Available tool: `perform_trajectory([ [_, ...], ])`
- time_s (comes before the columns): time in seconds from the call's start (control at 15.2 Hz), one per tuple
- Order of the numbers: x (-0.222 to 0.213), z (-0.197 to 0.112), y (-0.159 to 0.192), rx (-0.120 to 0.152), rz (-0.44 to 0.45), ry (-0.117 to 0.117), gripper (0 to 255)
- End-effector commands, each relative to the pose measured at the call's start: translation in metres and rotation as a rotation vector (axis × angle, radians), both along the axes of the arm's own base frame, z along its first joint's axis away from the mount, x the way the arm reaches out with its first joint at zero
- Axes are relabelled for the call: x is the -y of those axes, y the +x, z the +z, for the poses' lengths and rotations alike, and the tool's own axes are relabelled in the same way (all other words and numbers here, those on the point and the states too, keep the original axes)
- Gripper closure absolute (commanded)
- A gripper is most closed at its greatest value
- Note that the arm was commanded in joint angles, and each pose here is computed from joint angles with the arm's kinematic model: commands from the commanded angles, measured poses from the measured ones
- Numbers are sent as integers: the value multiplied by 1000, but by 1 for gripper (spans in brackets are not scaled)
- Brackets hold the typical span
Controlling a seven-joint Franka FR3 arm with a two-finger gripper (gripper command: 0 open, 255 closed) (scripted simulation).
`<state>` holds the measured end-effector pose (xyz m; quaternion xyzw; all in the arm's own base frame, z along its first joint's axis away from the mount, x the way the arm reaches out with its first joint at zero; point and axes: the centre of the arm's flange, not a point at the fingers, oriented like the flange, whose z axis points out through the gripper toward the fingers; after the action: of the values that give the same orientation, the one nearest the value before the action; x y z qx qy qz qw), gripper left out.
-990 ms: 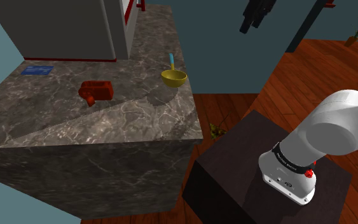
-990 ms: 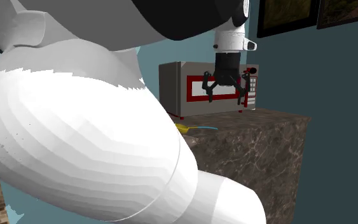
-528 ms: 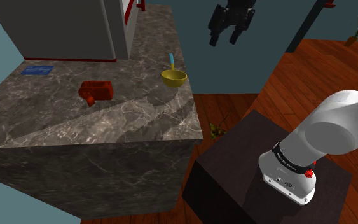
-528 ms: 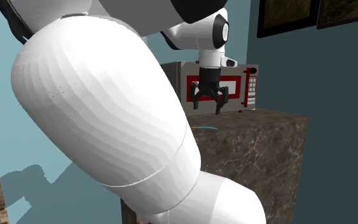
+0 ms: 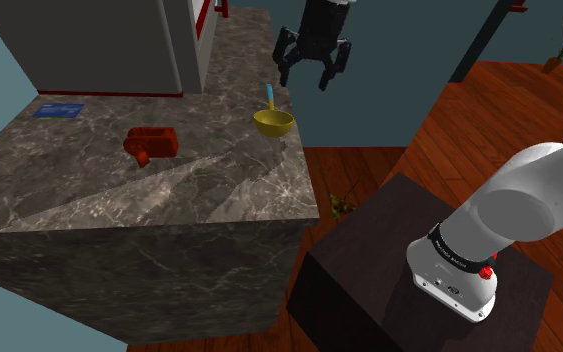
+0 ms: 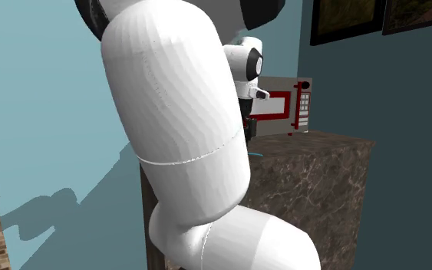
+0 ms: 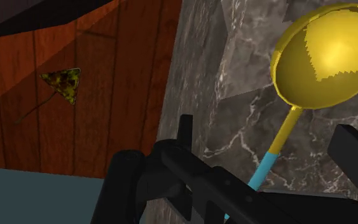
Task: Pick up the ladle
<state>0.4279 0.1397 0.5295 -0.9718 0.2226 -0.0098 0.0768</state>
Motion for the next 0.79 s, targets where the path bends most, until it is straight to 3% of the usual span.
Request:
perform_trajectory([
  [0.0,-16,-15,17,-16,-81,21,0],
  [0.26,-37,-36,51,-43,-212,55,0],
  [0.73,-37,-73,51,-43,-212,55,0],
])
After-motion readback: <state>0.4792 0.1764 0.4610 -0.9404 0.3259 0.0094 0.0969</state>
